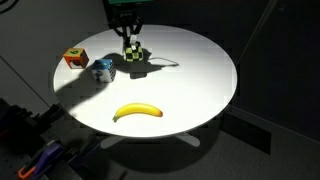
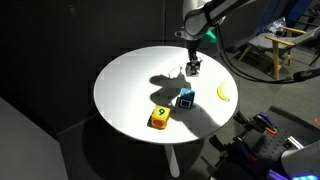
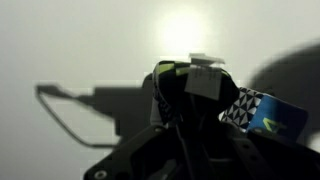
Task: Move the A cube to the left
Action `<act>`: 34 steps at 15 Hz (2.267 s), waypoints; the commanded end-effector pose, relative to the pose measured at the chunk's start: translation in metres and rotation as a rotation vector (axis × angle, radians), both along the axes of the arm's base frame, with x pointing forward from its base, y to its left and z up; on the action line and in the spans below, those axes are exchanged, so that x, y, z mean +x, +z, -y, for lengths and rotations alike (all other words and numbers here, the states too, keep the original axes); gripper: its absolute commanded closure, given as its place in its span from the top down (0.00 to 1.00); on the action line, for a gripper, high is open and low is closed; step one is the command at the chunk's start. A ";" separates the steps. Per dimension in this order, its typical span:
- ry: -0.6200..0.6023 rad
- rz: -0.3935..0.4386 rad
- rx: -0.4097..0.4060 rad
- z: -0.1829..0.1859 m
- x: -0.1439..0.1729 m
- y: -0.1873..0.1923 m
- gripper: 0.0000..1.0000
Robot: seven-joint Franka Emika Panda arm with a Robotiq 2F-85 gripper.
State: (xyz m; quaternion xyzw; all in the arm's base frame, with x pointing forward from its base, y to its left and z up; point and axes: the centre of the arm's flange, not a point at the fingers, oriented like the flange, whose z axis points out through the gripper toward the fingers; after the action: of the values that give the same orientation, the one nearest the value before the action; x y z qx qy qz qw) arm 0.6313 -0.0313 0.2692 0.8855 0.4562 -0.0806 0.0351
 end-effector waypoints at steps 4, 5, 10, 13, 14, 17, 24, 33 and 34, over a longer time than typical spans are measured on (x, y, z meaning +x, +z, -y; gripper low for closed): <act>0.130 0.015 -0.041 -0.023 -0.001 0.008 0.07; 0.141 0.015 -0.042 -0.028 0.000 0.008 0.07; 0.186 0.028 -0.036 -0.056 0.002 0.007 0.07; 0.216 0.040 -0.032 -0.071 0.002 0.005 0.07; 0.224 0.043 -0.032 -0.076 0.003 0.004 0.07; 0.256 0.047 -0.039 -0.089 0.007 0.000 0.07; 0.317 0.070 -0.040 -0.106 0.012 -0.026 0.08; 0.331 0.095 -0.018 -0.108 0.015 -0.051 0.07; 0.330 0.095 -0.019 -0.108 0.015 -0.052 0.07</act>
State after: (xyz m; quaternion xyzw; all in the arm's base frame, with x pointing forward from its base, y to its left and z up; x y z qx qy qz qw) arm 0.6396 0.0782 0.2169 0.8086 0.5827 -0.0429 0.0701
